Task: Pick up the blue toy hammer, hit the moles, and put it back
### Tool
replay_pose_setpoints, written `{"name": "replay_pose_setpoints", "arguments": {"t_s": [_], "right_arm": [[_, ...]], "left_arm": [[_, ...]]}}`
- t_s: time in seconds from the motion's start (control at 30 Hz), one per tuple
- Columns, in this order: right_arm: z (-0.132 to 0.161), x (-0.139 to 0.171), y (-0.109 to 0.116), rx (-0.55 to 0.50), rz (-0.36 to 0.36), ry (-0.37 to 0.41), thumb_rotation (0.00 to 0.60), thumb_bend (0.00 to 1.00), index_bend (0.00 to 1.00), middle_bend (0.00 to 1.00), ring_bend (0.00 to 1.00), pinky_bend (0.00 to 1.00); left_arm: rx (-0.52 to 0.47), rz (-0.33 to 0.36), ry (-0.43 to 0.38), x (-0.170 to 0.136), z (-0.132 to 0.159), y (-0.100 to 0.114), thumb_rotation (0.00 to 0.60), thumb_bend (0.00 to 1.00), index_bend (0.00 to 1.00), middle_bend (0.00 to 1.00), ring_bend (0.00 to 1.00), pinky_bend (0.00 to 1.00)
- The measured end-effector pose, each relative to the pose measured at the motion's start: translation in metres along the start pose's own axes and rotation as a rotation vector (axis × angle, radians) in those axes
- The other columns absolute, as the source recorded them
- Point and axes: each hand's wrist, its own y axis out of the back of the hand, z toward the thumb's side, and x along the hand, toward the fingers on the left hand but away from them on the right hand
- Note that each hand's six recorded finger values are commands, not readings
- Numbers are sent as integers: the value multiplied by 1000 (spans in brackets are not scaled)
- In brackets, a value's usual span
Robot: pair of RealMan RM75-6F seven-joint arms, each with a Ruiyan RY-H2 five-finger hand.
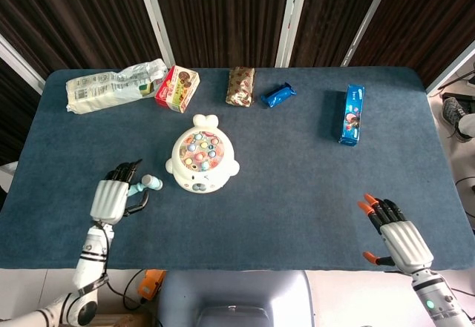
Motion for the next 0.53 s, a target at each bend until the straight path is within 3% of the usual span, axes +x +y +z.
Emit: {"name": "replay_pose_setpoints", "arguments": {"t_s": [0.1,0.13,0.27,0.37,0.53], "right_arm": [[0,0,0,6,-6,-4,600,276,0,0,0,0],[0,0,0,8,-7,-5,600,276,0,0,0,0],[0,0,-1,22,-9,-13,600,275,0,0,0,0],[1,-1,-2,25,-10,-19,600,276,0,0,0,0],[2,-2,-3,31,-10,-23,600,275,0,0,0,0]], "left_arm": [[-4,-7,-29,-32,-17,26,371,422,4,9,0,70],[2,-16,-33,-44,-25,34,383,422,0,1,0,51],[-5,-65,0,-113,-62,57,530,424,0,0,0,4],[-23,-64,-3,-145,-65,64,544,421,0,0,0,0],[-31,-42,-7,-152,-67,70,537,423,0,0,0,0]]}}
